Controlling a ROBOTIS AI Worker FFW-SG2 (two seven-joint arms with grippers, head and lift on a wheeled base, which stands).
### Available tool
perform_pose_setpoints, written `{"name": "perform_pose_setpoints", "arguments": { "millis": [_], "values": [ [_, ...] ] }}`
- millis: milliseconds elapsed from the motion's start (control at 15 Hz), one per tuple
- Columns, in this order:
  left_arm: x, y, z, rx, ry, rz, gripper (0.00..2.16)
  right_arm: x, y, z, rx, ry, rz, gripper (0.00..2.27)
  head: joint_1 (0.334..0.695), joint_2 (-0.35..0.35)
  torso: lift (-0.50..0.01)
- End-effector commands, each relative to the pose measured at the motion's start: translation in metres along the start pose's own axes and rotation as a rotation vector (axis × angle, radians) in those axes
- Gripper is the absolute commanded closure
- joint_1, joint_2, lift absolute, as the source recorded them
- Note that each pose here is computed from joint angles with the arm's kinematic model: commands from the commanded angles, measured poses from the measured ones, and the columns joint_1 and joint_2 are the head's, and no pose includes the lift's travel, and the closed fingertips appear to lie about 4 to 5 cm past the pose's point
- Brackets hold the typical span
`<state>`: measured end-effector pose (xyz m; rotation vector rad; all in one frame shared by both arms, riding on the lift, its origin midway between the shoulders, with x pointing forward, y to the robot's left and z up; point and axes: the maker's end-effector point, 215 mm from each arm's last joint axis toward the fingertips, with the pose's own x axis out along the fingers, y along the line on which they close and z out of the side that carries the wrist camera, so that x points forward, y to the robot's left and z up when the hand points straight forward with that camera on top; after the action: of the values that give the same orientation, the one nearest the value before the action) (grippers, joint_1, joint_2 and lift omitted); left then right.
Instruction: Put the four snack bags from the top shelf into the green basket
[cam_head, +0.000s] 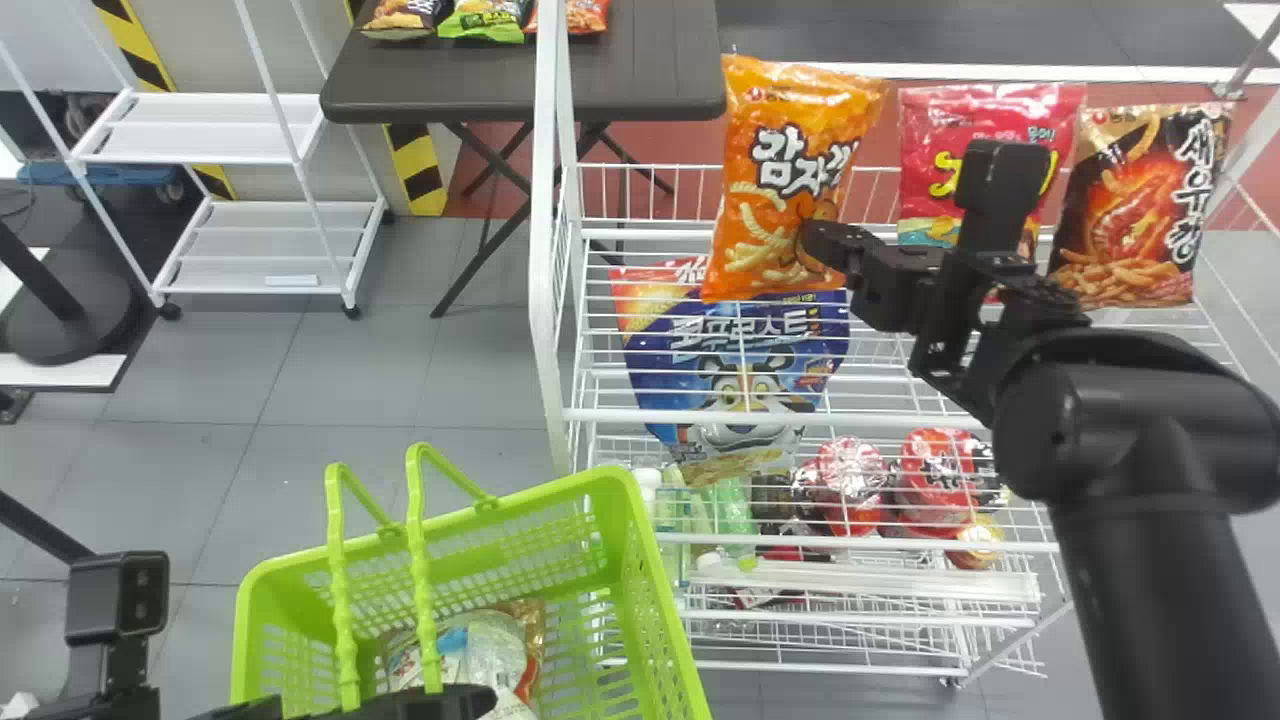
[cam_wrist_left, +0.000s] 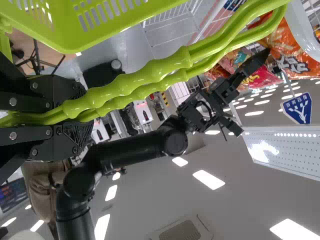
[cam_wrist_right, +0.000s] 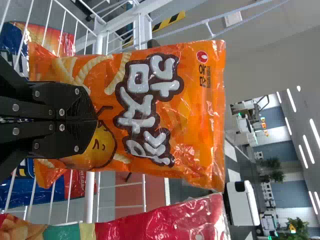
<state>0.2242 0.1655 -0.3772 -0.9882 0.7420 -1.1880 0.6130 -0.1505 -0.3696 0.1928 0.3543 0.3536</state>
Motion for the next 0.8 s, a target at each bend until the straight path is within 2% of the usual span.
{"name": "perform_pose_setpoints", "arguments": {
  "millis": [0,333,533,733],
  "values": [
    [0.000,-0.003,0.000,0.002,0.000,-0.010,2.15,-0.032,0.018,0.007,-0.003,-0.018,0.023,2.25,0.695,0.019,0.000],
    [0.003,-0.004,0.005,0.015,0.001,-0.016,2.15,-0.122,0.077,0.016,0.026,-0.075,0.107,2.26,0.695,0.038,0.000],
    [0.009,-0.005,0.008,0.022,0.007,-0.027,2.15,-0.175,0.121,-0.016,0.059,-0.012,0.162,2.26,0.695,0.064,0.000],
    [0.013,-0.005,0.008,0.023,0.013,-0.034,2.15,-0.200,0.178,-0.059,0.098,0.071,0.267,2.25,0.695,0.104,0.000]
  ]
}}
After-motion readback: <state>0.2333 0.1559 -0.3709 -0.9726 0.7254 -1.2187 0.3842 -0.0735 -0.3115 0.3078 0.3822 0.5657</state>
